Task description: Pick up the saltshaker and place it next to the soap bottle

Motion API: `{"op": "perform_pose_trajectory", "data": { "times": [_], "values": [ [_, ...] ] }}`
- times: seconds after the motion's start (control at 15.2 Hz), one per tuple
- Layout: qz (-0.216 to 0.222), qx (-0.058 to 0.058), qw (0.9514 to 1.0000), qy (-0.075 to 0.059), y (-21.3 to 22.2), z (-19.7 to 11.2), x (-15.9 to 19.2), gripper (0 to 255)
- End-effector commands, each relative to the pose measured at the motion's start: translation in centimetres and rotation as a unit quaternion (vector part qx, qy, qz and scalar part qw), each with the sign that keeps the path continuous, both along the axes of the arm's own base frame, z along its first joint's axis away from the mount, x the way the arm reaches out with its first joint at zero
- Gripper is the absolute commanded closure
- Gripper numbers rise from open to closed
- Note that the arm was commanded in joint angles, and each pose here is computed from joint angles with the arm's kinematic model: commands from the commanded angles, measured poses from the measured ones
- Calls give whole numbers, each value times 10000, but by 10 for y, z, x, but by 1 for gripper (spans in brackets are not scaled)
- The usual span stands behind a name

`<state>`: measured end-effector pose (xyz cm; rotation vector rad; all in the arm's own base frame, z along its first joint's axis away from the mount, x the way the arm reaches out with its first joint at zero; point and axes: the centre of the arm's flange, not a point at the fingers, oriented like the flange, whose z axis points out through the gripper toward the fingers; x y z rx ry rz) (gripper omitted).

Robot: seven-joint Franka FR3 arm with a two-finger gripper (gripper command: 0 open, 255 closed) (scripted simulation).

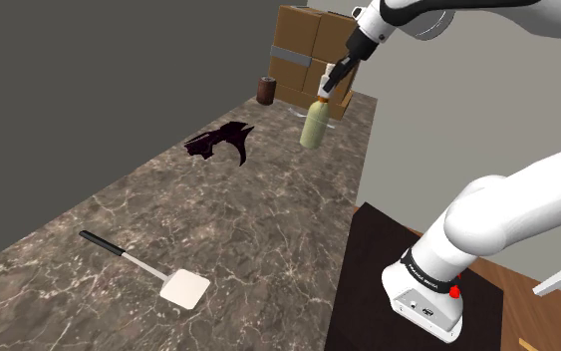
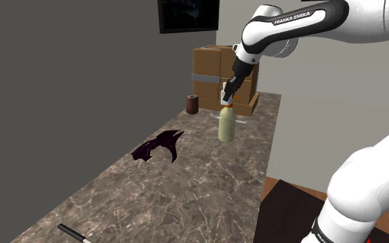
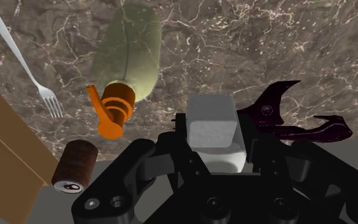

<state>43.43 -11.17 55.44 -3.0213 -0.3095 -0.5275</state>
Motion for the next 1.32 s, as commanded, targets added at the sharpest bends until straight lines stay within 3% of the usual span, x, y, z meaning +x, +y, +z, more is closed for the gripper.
{"op": "perform_pose_trajectory", "data": {
  "times": [0.0,1.25],
  "values": [
    [-1,-1,10000,-2,0,-12,0,255],
    [-1,-1,10000,-2,0,-112,0,255]
  ]
}}
